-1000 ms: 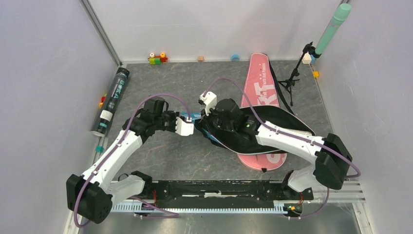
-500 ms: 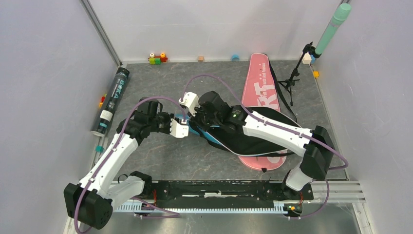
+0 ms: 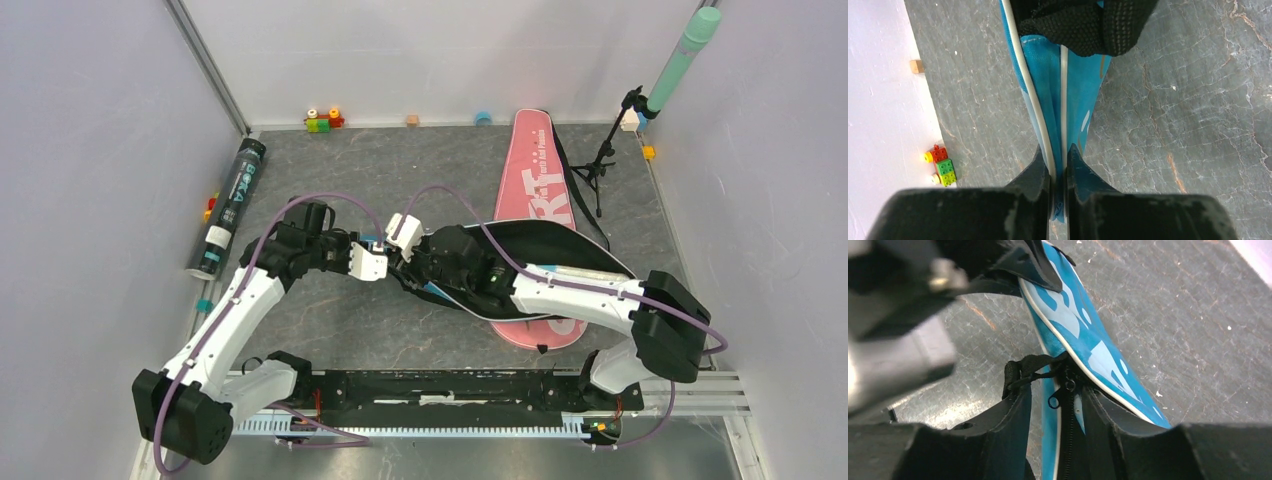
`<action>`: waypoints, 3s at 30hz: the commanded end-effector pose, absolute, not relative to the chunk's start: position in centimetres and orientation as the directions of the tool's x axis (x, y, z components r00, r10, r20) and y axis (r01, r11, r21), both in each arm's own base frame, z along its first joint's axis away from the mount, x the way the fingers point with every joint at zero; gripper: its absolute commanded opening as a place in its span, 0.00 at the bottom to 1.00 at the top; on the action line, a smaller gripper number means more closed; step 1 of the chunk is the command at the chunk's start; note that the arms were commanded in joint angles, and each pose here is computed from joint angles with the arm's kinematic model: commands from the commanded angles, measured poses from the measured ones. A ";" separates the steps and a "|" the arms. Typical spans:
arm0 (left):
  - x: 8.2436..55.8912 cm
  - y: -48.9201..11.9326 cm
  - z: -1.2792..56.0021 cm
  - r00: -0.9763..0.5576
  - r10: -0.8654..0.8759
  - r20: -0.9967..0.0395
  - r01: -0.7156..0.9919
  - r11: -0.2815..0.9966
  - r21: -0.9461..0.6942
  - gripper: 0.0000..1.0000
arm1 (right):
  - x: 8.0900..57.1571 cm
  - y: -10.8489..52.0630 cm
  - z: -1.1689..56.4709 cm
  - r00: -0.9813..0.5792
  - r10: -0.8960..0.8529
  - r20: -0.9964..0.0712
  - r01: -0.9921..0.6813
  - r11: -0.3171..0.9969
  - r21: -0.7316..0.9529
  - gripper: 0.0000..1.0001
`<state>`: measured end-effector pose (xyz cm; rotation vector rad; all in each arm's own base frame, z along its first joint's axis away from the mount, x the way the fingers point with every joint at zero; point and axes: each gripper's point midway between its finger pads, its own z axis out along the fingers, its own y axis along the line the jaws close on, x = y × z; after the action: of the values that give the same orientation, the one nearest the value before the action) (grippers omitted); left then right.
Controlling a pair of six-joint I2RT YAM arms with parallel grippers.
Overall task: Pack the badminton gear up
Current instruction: Zip the racket bag at the center of the board, then place the racket bag at the center of the board.
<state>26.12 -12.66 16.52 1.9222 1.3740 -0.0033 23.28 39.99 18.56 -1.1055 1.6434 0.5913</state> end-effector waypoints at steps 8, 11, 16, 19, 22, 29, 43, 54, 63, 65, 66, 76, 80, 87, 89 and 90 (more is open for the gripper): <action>25.6 -13.0 16.8 0.406 0.804 -0.434 0.835 -0.133 0.534 0.02 | 25.4 40.3 25.2 0.018 -0.107 -0.994 -0.729 0.679 -0.086 0.42; 25.7 -12.8 16.6 0.401 0.811 -0.426 0.836 -0.134 0.532 0.02 | 26.0 39.7 24.9 -0.040 -0.106 -0.994 -0.687 0.725 -0.050 0.23; 25.7 -12.5 16.5 0.398 0.820 -0.411 0.834 -0.136 0.535 0.02 | 26.6 38.5 24.1 -0.124 -0.197 -0.973 -0.633 0.770 -0.075 0.00; 25.8 -12.1 16.5 0.405 0.828 -0.389 0.823 -0.145 0.548 0.02 | 26.4 38.1 23.3 -0.162 -0.330 -0.930 -0.653 0.743 -0.150 0.00; 25.7 -11.7 16.7 0.413 0.836 -0.362 0.810 -0.155 0.566 0.02 | 26.7 36.5 21.2 -0.236 -0.468 -0.852 -0.663 0.718 -0.211 0.00; 26.2 -9.7 16.6 0.385 0.884 -0.265 0.791 -0.168 0.588 0.02 | 25.8 29.6 15.2 -0.409 -0.694 -0.592 -0.665 0.671 -0.327 0.00; 26.9 -8.0 16.8 0.319 0.926 -0.202 0.791 -0.143 0.595 0.02 | 26.8 17.8 12.8 -0.580 -0.555 -0.596 -0.399 0.832 -0.386 0.00; 27.3 -7.5 17.1 0.283 0.935 -0.214 0.797 -0.105 0.595 0.02 | 26.7 -4.8 13.3 -0.802 -0.212 -0.559 0.248 0.732 -0.635 0.00; 28.0 -6.9 16.8 0.255 0.943 -0.213 0.814 -0.091 0.573 0.02 | 26.1 -18.9 9.8 -0.869 0.102 -0.484 0.450 0.568 -0.688 0.00; 28.1 -6.8 16.6 0.248 0.946 -0.211 0.821 -0.090 0.564 0.02 | 26.2 -21.2 8.3 -0.872 0.158 -0.463 0.465 0.564 -0.683 0.00; 28.1 -6.7 16.4 0.243 0.946 -0.212 0.825 -0.087 0.559 0.02 | 26.9 -21.6 7.2 -0.865 0.169 -0.472 0.471 0.596 -0.650 0.00; 33.2 -8.8 18.7 0.192 0.918 -0.347 0.729 0.103 0.677 0.47 | 35.9 -11.5 10.1 -0.593 -0.019 -0.805 0.138 0.983 -0.125 0.35; 37.6 -9.8 23.0 0.116 0.862 -0.493 0.608 0.330 0.722 1.00 | 35.8 -9.0 15.8 -0.453 0.030 -0.891 0.102 0.995 -0.018 0.70; 47.0 -6.7 32.8 -0.182 0.623 -0.761 0.176 0.782 0.598 1.00 | 31.8 -9.4 21.3 -0.235 0.086 -0.968 0.260 0.965 0.023 0.98; 48.7 -5.7 35.4 -0.159 0.557 -0.815 0.031 0.828 0.560 1.00 | 30.6 -9.5 21.9 -0.186 0.109 -0.976 0.299 0.953 0.049 0.98; 49.2 -6.2 35.2 -0.163 0.546 -0.822 0.048 0.837 0.546 1.00 | 30.2 -9.2 22.2 -0.164 0.118 -0.979 0.295 0.953 0.066 0.98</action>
<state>46.20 -8.30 27.58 0.9629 1.7832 0.4313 31.59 -9.07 21.76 0.2013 1.8099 -0.1726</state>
